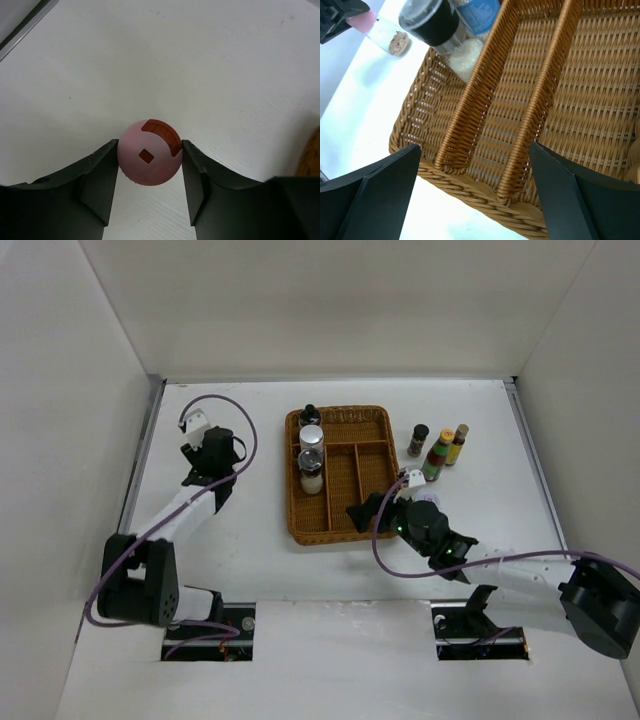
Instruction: Organize the condiment bottles
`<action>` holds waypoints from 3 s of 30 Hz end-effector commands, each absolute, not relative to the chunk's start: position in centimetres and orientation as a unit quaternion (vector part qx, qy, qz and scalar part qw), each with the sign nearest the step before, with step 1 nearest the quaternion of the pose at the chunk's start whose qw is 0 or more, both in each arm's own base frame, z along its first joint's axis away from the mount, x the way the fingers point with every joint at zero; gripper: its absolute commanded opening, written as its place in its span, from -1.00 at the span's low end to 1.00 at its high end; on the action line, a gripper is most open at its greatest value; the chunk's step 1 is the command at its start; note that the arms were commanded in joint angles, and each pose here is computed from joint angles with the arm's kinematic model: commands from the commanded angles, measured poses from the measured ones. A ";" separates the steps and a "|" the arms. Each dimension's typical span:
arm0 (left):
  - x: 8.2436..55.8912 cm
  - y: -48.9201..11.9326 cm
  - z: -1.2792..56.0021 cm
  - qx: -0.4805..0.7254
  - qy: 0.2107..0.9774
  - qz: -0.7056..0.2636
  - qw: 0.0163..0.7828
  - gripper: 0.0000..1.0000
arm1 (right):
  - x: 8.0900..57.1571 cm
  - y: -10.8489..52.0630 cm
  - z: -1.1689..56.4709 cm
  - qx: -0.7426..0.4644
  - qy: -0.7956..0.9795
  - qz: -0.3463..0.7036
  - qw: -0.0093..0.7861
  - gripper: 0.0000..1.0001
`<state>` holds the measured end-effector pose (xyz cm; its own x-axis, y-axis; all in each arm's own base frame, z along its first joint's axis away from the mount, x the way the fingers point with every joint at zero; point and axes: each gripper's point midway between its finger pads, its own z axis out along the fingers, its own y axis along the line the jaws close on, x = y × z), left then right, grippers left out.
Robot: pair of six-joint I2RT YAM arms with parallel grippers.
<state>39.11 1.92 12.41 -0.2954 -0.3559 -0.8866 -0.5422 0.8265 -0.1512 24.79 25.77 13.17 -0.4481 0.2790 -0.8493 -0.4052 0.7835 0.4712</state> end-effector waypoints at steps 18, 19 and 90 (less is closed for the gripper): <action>27.2 -20.5 23.7 -0.027 0.795 -0.136 0.590 -0.42 | 24.2 24.1 20.3 -0.003 0.705 0.399 0.586 -0.32; 27.3 -20.7 23.2 -0.024 0.798 -0.131 0.588 -0.42 | 24.3 23.9 20.5 0.000 0.704 0.397 0.588 -0.28; 29.7 -11.8 18.7 -0.180 0.671 -0.224 0.683 0.89 | 37.2 24.1 27.9 0.025 0.769 0.173 0.615 -0.11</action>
<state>29.59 -11.92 17.66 -0.0373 -0.5088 -0.8601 0.0461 0.8589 -0.5101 34.63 19.63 23.07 -0.3649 0.1794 -0.9136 -0.0377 0.9776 0.2070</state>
